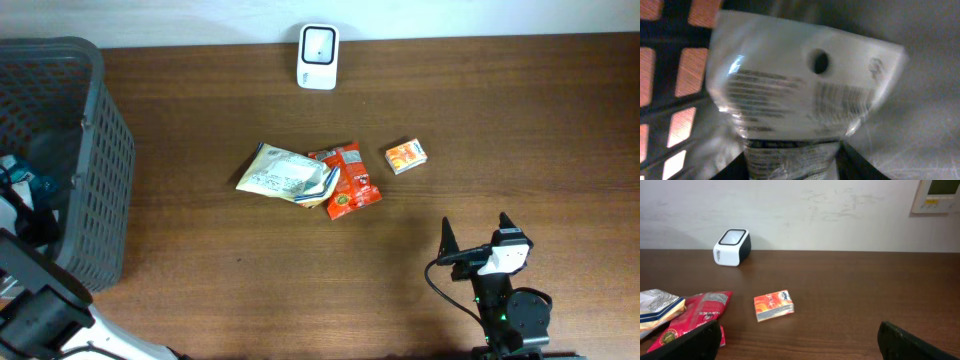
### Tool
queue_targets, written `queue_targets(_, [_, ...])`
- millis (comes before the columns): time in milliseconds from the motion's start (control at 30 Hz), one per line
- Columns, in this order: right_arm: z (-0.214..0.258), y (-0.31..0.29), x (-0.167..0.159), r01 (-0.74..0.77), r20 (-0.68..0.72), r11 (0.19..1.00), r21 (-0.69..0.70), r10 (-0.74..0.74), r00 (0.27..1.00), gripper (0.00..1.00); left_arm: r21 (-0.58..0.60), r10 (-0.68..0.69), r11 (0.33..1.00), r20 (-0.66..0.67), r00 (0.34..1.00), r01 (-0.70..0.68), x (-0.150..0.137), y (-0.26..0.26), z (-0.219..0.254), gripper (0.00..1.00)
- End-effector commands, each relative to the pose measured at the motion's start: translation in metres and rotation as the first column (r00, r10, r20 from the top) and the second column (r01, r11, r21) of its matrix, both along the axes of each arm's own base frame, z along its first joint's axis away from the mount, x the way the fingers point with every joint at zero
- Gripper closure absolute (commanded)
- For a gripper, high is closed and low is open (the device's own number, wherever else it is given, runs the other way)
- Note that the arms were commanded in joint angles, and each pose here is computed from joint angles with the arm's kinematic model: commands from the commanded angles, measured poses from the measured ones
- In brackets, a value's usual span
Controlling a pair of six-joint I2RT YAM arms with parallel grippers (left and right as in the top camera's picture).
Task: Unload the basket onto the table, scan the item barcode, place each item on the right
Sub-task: 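Grasp the grey plastic package in the basket with the left gripper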
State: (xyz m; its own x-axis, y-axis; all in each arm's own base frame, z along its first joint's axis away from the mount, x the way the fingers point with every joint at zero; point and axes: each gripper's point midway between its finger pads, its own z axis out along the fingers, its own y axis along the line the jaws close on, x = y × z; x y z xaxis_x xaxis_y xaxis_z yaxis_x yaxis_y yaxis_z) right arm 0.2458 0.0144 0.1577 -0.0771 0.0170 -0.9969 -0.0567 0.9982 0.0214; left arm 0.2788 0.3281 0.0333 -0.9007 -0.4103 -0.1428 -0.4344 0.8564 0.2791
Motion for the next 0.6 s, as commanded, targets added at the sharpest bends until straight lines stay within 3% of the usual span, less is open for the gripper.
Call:
queue_targets(0, [-0.003,0.000,0.000,0.005,-0.008,1.000,0.000,-0.005,1.000,0.02,-0.085,-0.005,0.996,-0.056,0.998,0.001,-0.011,-0.014,-0.030,0.71])
queue_targets(133, [-0.003,0.000,0.000,0.005,-0.008,1.000,0.000,-0.005,1.000,0.01,-0.070,0.001,0.998,-0.023,1.000,-0.002,-0.008,-0.014,-0.014,0.87])
queue_targets(300, [-0.003,0.000,0.000,0.005,-0.008,1.000,0.000,-0.005,1.000,0.01,-0.078,-0.034,0.996,0.179,0.983,0.049,0.017,-0.026,0.037,1.00])
queue_targets(567, [-0.003,0.000,0.000,0.005,-0.008,1.000,0.000,-0.005,1.000,0.01,-0.112,-0.125,0.971,0.511,0.850,0.210,0.048,-0.074,0.133,1.00])
